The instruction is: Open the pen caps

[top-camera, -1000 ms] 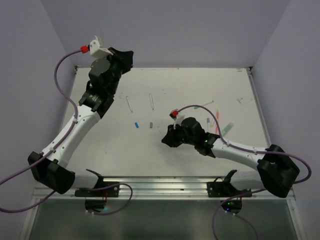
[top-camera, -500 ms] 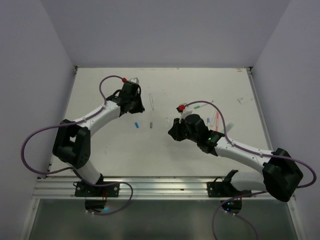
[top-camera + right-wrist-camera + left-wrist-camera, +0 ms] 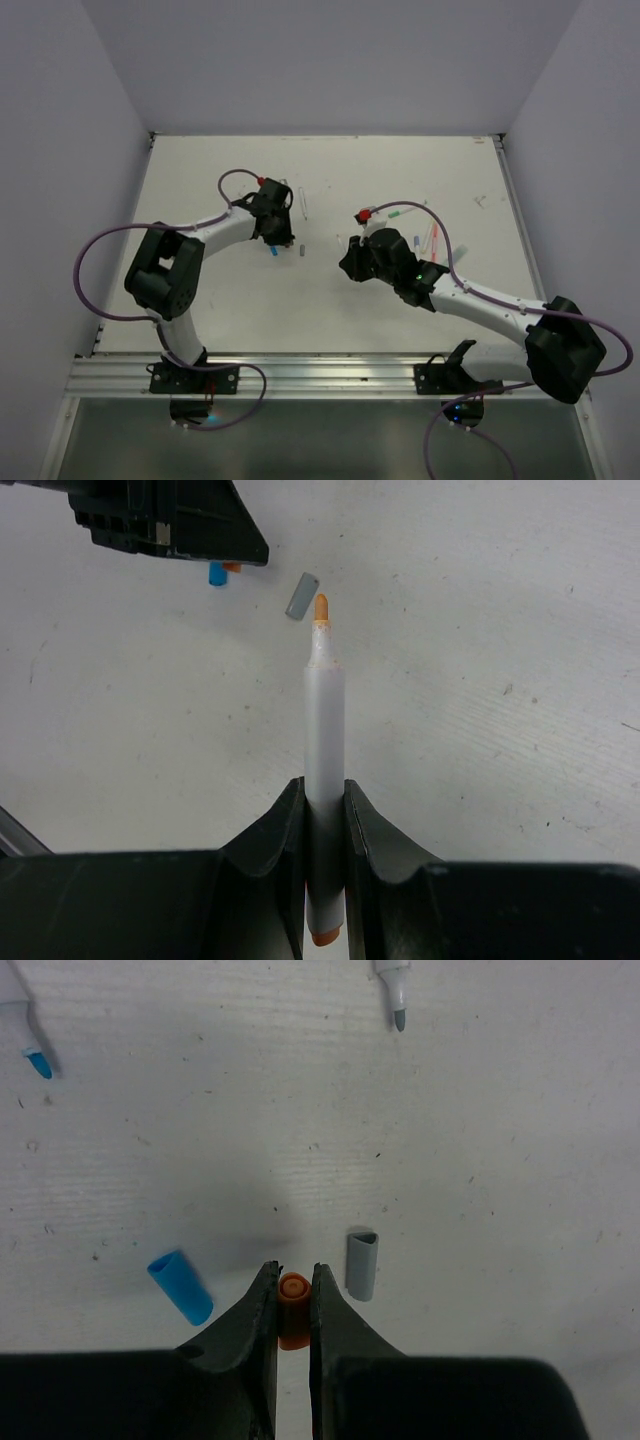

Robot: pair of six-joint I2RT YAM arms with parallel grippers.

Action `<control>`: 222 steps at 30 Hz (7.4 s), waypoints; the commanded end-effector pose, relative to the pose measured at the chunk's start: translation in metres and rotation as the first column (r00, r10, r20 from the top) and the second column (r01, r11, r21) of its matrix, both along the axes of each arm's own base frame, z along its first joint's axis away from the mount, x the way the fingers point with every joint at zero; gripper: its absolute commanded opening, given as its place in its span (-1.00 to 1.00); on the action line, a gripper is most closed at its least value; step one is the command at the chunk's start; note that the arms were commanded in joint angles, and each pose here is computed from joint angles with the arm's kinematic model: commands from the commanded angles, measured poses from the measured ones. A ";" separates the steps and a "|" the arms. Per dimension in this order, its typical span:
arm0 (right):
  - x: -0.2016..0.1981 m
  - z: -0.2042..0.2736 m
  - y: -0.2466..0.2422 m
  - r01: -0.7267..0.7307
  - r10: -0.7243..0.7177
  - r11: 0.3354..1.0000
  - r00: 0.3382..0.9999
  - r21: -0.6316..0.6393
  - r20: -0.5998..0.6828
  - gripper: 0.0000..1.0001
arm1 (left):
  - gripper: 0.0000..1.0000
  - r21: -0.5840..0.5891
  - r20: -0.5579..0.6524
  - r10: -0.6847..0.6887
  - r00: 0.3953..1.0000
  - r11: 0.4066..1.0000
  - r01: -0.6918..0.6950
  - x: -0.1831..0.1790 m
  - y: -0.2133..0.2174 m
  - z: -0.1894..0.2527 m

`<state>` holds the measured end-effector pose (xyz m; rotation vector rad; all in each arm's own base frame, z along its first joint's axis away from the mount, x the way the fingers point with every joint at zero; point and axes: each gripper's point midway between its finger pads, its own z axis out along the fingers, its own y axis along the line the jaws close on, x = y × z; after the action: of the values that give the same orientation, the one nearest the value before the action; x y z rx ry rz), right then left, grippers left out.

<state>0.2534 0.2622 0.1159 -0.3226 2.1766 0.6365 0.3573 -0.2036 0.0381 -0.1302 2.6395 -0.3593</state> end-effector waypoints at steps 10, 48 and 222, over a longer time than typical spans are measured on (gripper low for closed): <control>0.014 0.014 0.011 0.023 -0.024 0.999 1.000 0.046 0.016 -1.00 | -0.58 0.030 0.019 0.015 1.000 0.999 -0.015 -0.009 0.006 -0.011; 0.149 0.032 0.135 0.063 -0.064 0.995 0.998 0.073 0.009 -1.00 | 0.89 0.015 0.502 0.255 0.827 0.953 -0.303 -0.047 0.113 0.161; 0.032 0.048 0.100 -0.196 0.191 0.959 0.981 0.206 0.043 -0.44 | -1.00 -0.368 0.353 0.124 0.927 0.930 0.016 -0.001 -0.054 0.151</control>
<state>0.2785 0.3444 0.1366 -0.4211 2.1420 0.8813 0.3524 -0.2540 0.1545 -0.2267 2.2599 -0.7201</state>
